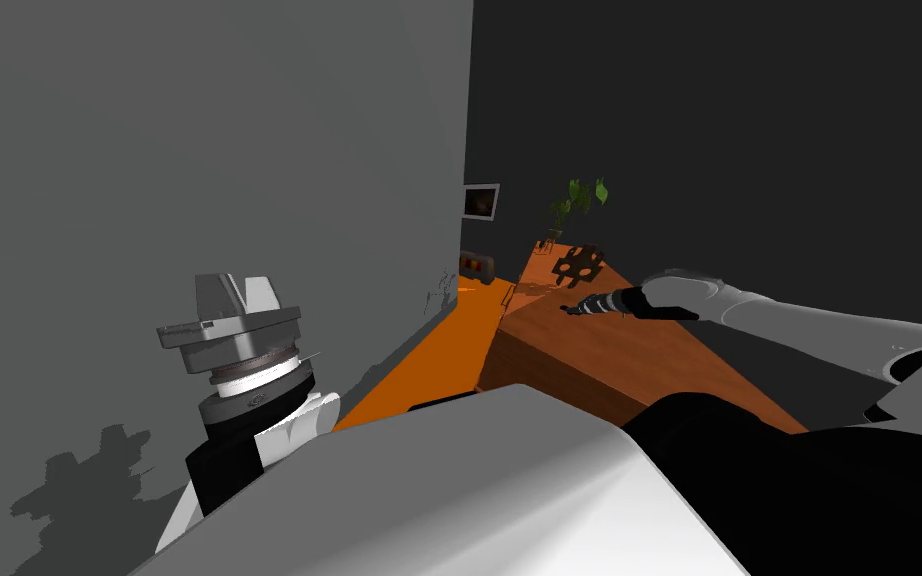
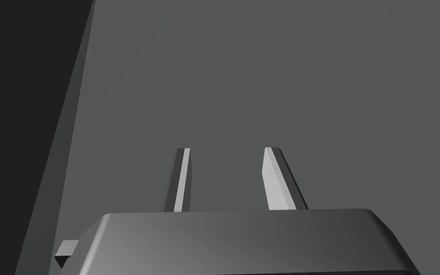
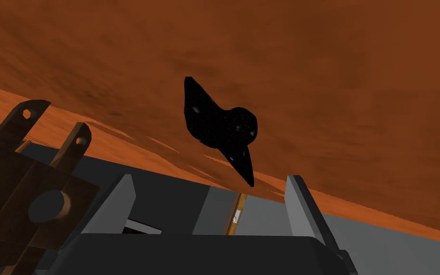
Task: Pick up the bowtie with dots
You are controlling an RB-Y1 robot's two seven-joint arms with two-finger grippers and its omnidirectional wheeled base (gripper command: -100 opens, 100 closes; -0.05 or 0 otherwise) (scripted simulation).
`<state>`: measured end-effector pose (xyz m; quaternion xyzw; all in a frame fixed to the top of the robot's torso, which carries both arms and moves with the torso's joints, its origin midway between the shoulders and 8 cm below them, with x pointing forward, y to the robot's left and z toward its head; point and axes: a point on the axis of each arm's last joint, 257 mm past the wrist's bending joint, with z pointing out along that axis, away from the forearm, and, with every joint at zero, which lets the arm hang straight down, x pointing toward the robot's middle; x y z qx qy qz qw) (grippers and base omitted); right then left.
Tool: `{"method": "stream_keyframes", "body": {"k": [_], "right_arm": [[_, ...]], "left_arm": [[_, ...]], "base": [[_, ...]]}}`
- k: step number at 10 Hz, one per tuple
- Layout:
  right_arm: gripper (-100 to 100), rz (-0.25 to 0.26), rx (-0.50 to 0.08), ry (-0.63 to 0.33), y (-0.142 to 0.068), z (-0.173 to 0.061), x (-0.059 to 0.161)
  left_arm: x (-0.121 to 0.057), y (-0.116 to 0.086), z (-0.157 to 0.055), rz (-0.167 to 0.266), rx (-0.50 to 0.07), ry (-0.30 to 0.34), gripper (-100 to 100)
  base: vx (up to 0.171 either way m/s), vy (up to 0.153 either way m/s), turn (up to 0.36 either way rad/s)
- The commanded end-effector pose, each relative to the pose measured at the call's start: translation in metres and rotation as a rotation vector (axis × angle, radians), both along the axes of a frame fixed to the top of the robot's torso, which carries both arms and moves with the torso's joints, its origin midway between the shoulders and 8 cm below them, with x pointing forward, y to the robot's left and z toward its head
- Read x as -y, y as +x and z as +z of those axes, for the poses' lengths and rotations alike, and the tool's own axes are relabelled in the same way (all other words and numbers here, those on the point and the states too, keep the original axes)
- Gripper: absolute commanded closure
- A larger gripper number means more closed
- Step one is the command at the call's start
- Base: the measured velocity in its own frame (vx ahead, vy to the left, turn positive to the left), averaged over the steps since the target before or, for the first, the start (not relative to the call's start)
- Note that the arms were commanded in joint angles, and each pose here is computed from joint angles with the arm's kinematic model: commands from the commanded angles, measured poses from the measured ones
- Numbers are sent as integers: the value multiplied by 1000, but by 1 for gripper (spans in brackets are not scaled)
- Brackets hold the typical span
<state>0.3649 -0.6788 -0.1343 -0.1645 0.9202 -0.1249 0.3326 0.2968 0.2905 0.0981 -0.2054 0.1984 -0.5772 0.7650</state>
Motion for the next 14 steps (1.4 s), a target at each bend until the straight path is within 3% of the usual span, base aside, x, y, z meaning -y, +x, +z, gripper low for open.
{"method": "stream_keyframes", "body": {"k": [1, 7, 14], "right_arm": [[-100, 19, -10, -12, -4, 1, 3], [-100, 57, 7, -65, -26, 16, 37], [-100, 102, -3, -60, -60, 6, 55]], "left_arm": [[0, 0, 0, 0, 0, 0, 0], [0, 0, 0, 0, 0, 0, 0], [0, 0, 0, 0, 0, 0, 0]], "base": [[115, 43, -76], [70, 48, -101], [137, 46, -52]]}}
